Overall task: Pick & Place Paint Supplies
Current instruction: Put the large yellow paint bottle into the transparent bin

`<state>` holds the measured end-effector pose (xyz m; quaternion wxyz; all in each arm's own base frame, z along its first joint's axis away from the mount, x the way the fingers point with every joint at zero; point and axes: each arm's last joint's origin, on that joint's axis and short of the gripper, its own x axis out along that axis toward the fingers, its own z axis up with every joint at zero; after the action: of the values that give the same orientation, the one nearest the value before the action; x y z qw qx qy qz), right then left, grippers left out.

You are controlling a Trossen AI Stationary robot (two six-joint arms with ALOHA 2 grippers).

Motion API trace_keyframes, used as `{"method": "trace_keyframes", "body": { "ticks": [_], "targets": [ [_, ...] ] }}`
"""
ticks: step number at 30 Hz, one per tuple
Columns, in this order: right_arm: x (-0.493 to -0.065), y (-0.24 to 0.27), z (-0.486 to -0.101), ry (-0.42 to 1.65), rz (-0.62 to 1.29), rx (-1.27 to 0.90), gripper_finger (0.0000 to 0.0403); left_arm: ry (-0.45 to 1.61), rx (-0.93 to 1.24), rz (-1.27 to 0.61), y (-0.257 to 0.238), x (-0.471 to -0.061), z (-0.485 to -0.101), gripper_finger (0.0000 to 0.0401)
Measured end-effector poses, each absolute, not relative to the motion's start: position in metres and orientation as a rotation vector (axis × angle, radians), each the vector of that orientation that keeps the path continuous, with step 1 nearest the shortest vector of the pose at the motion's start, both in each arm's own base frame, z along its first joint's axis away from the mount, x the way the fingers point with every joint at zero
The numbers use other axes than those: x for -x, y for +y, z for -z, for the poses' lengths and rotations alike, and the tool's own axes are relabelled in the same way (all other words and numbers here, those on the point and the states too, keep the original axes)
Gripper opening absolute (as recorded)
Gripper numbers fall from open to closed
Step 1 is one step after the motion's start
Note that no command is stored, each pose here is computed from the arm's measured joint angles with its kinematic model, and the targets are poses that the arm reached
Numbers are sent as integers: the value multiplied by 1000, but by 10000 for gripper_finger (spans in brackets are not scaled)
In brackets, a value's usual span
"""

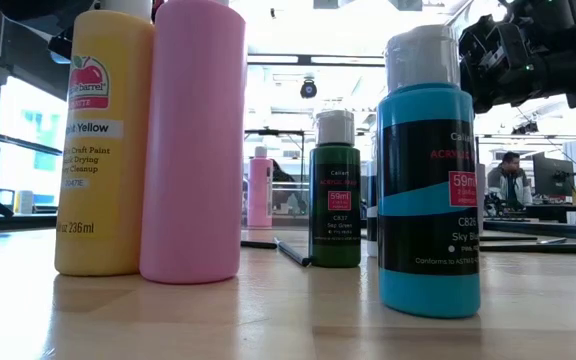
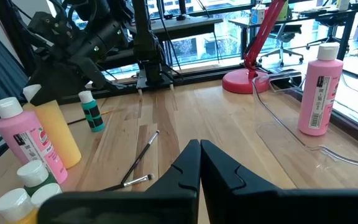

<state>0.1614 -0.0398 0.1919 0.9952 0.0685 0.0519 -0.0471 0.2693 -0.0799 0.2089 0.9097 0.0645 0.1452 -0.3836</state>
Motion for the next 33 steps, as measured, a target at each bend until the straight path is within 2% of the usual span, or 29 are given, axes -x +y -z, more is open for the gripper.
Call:
{"method": "trace_keyframes", "body": {
  "ticks": [19,33],
  "targets": [
    [-161,-40,-192,104,95,-137,2,297,-132,794,-80,-269,-209,242],
    [-161,-40,-192,104,94,-137,2,297,-122,831,-81,-268,-209,164]
  ]
}}
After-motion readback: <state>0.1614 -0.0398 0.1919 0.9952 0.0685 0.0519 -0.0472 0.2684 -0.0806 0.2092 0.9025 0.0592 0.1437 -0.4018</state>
